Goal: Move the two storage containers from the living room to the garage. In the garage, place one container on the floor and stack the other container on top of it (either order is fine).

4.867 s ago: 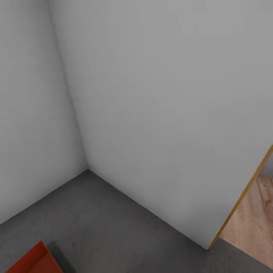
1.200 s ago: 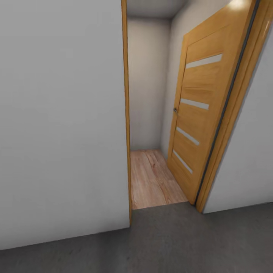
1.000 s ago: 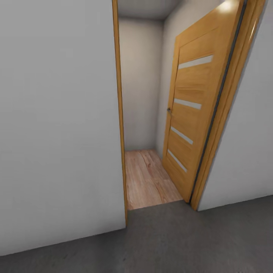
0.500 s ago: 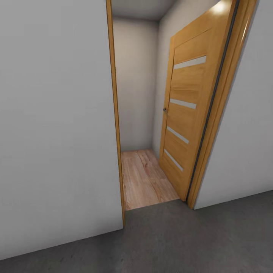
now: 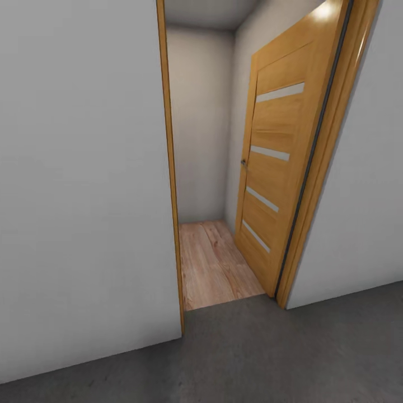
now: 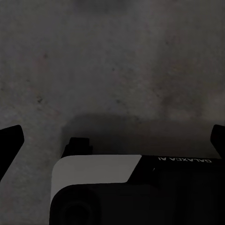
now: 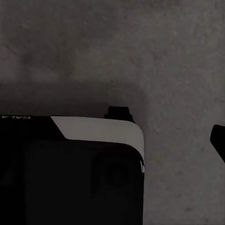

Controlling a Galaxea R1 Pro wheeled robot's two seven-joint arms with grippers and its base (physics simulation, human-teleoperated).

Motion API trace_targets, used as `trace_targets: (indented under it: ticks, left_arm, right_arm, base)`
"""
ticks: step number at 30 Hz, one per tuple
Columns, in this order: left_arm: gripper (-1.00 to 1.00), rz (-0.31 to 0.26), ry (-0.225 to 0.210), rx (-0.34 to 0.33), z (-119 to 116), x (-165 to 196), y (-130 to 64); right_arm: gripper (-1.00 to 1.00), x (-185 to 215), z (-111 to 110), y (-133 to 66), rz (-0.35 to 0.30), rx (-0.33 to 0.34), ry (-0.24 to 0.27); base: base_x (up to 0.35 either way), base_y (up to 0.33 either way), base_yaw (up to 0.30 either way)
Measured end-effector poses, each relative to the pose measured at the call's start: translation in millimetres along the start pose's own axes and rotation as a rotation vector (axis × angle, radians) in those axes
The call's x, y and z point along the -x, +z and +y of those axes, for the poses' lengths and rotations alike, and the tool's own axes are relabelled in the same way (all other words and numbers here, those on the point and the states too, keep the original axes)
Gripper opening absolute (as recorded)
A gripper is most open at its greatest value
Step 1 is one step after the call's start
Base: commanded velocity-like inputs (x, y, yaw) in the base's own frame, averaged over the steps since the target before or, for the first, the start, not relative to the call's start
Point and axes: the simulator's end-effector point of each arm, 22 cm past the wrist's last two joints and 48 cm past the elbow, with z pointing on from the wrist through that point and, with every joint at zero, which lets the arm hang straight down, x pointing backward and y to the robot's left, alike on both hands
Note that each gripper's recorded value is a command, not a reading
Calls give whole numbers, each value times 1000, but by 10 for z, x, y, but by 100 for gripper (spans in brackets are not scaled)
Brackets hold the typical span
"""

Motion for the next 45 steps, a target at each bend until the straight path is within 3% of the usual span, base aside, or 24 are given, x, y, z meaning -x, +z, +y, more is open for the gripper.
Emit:
trace_targets:
  ticks: [16,34,35,39,45]
  left_arm:
    - [100,-1,10,1,11,1,-4]
    - [100,-5,10,-10,-78,17,-9]
    - [100,6,9,-23,-170,-70,-9]
    - [100,80,6,-21,-155,-742,-45]
    - [100,81,-1,-16,-123,-857,-59]
  right_arm:
    - [100,0,-4,-2,-1,-2,-1]
    - [100,28,12,-8,-8,0,0]
    - [100,27,15,-9,-7,1,-1]
    - [100,-1,29,-10,-3,3,-1]
    - [100,-228,22,-23,25,2,-4]
  base:
    - [219,-85,-14]
    - [225,-123,-217]
    - [182,-120,-59]
    - [176,-87,-10]
    - [153,-15,-1]
